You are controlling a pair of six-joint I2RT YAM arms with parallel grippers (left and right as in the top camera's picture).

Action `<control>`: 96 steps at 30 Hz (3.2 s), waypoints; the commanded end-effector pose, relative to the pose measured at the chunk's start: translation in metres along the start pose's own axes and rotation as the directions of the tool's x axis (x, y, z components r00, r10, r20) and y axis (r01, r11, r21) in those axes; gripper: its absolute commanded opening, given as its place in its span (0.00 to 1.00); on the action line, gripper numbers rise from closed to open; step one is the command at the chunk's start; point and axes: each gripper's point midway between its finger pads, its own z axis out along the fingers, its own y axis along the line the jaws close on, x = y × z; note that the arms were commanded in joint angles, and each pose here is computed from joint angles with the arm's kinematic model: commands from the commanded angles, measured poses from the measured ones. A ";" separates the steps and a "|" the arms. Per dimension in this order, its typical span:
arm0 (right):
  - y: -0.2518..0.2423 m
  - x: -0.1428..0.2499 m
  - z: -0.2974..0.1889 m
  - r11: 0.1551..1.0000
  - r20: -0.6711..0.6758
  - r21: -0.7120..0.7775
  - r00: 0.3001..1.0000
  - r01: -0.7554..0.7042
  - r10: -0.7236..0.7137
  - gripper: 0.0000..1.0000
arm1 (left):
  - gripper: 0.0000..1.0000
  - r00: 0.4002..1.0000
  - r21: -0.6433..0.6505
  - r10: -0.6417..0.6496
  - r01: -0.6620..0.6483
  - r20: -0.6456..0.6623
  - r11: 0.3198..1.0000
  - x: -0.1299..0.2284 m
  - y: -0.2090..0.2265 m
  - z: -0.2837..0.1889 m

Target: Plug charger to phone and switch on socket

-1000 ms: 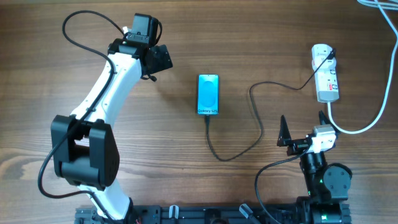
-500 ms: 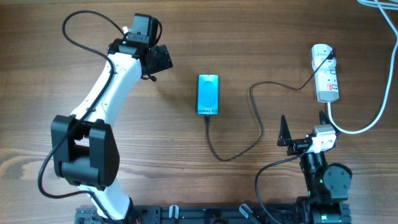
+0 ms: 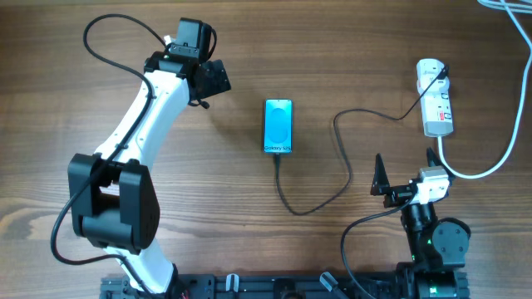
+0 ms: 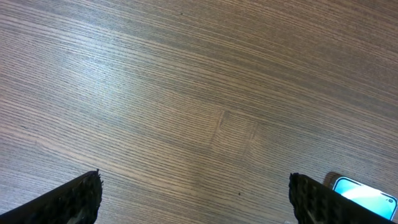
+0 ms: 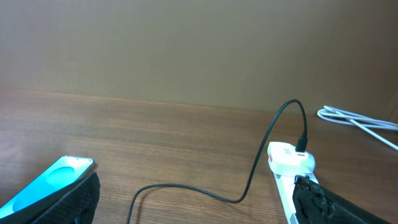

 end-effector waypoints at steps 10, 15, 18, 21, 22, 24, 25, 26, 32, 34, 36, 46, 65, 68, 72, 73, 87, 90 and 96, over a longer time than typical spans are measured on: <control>-0.002 -0.003 -0.001 1.000 0.014 0.014 1.000 -0.006 0.006 1.00 | 1.00 1.000 -0.014 -0.008 0.008 0.007 1.000 0.000 0.003 -0.001; -0.002 -0.003 -0.001 1.000 0.013 0.014 1.000 -0.006 0.006 1.00 | 1.00 1.000 -0.015 0.003 -0.003 0.006 1.000 0.000 0.003 -0.001; -0.002 -0.003 -0.001 1.000 0.014 0.014 1.000 -0.006 0.006 1.00 | 1.00 1.000 -0.017 0.004 -0.004 0.003 1.000 0.001 0.003 -0.001; -0.002 -0.003 -0.001 1.000 0.014 0.014 1.000 -0.006 0.005 1.00 | 1.00 1.000 -0.008 0.007 -0.007 -0.028 1.000 0.007 0.003 -0.001; -0.002 -0.003 -0.001 1.000 0.013 0.014 1.000 -0.006 0.006 1.00 | 1.00 0.999 -0.016 0.010 -0.011 -0.042 1.000 0.011 0.004 0.001; -0.002 -0.003 -0.001 1.000 0.014 0.014 1.000 -0.006 0.006 1.00 | 1.00 0.998 -0.026 0.014 -0.015 -0.059 1.000 0.015 0.007 0.000; -0.002 -0.003 -0.001 1.000 0.013 0.014 1.000 -0.006 0.006 1.00 | 1.00 0.998 -0.028 0.014 -0.016 -0.062 0.999 0.016 0.008 -0.002; -0.002 -0.003 -0.001 1.000 0.014 0.014 1.000 -0.006 0.005 1.00 | 1.00 0.998 -0.031 0.015 -0.017 -0.063 0.999 0.016 0.009 -0.003; -0.002 -0.003 -0.001 1.000 0.014 0.014 1.000 -0.006 0.005 1.00 | 1.00 1.000 -0.023 0.008 -0.009 -0.021 1.000 0.015 0.014 -0.021; -0.002 -0.003 -0.001 1.000 0.014 0.014 1.000 -0.006 0.006 1.00 | 1.00 1.000 -0.023 0.005 -0.005 0.001 1.000 0.018 0.019 -0.026; -0.002 -0.003 -0.001 1.000 0.014 0.014 1.000 -0.006 0.005 1.00 | 1.00 1.000 -0.008 0.000 0.001 0.026 1.000 0.024 0.023 -0.028; -0.002 -0.003 -0.001 1.000 0.014 0.014 1.000 -0.006 0.006 1.00 | 1.00 0.989 0.043 -0.029 0.023 0.144 0.999 0.073 0.064 -0.069; -0.002 -0.002 -0.001 1.000 0.010 0.014 1.000 -0.006 0.006 1.00 | 1.00 0.900 0.172 0.110 -0.198 0.422 0.965 0.126 0.089 -0.103; -0.002 -0.002 -0.001 1.000 0.010 0.013 1.000 -0.006 0.006 1.00 | 1.00 0.844 0.182 0.132 -0.260 0.520 0.948 0.120 0.084 -0.108; -0.002 -0.002 -0.001 1.000 0.010 0.013 1.000 -0.006 0.006 1.00 | 1.00 0.795 0.204 0.088 -0.259 0.600 0.944 0.118 0.085 -0.114; -0.002 -0.002 -0.001 1.000 0.010 0.013 1.000 -0.006 0.006 1.00 | 1.00 0.783 0.209 0.078 -0.259 0.617 0.943 0.118 0.085 -0.116; -0.002 -0.002 -0.001 1.000 0.010 0.013 1.000 -0.006 0.006 1.00 | 1.00 0.598 0.256 0.031 -0.388 0.801 0.885 0.127 0.088 -0.133; -0.002 -0.002 -0.001 1.000 0.010 0.013 1.000 -0.006 0.006 1.00 | 1.00 0.578 0.251 0.011 -0.371 0.816 0.894 0.125 0.094 -0.135; -0.002 -0.002 -0.001 1.000 0.010 0.013 1.000 -0.006 0.006 1.00 | 1.00 0.560 0.243 0.002 -0.363 0.829 0.899 0.126 0.099 -0.134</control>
